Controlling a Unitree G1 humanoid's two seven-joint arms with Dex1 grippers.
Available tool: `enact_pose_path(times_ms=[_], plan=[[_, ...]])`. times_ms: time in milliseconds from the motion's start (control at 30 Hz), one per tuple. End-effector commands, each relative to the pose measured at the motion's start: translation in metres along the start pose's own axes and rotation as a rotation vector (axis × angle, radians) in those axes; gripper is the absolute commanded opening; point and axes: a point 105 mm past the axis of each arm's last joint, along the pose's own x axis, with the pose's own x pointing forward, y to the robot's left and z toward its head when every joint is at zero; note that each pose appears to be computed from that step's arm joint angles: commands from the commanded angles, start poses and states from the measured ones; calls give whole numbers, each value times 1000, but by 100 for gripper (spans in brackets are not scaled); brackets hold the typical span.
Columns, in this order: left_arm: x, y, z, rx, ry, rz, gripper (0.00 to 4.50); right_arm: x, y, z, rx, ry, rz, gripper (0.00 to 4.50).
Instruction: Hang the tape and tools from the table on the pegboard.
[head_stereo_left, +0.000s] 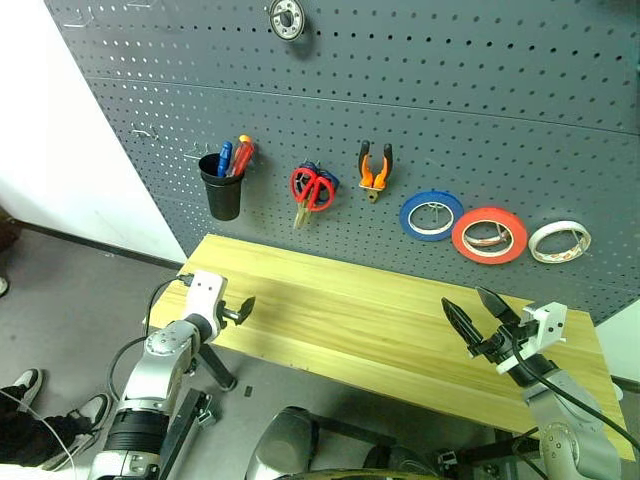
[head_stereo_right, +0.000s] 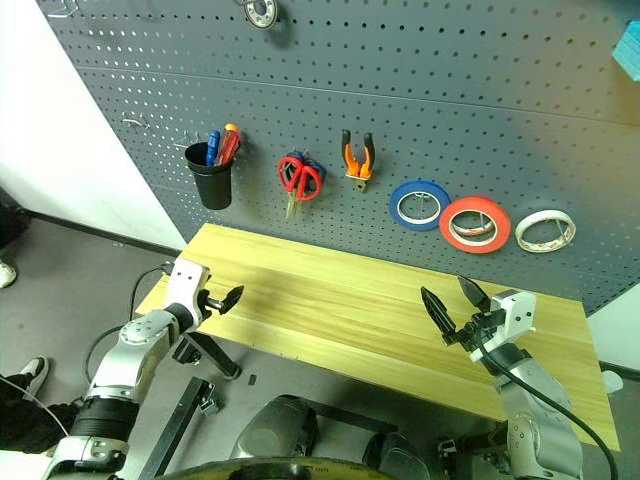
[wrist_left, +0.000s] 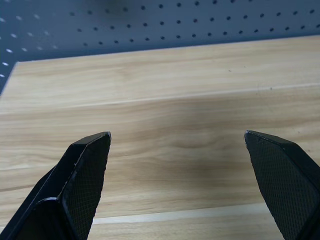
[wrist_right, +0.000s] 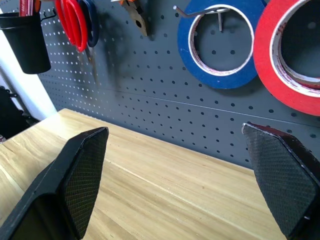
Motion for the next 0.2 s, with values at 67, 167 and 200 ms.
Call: enact_pose_path(times_ms=[67,167,200], plan=[[2,1,16,34,-49,-11,357,3,2,9,-25,-29,10,450],[3,0,16,39,-46,-20,252,2,1,8,-27,-27,4,390],[4,0,15,34,-42,-18,220,2,4,5,-24,-13,15,360]])
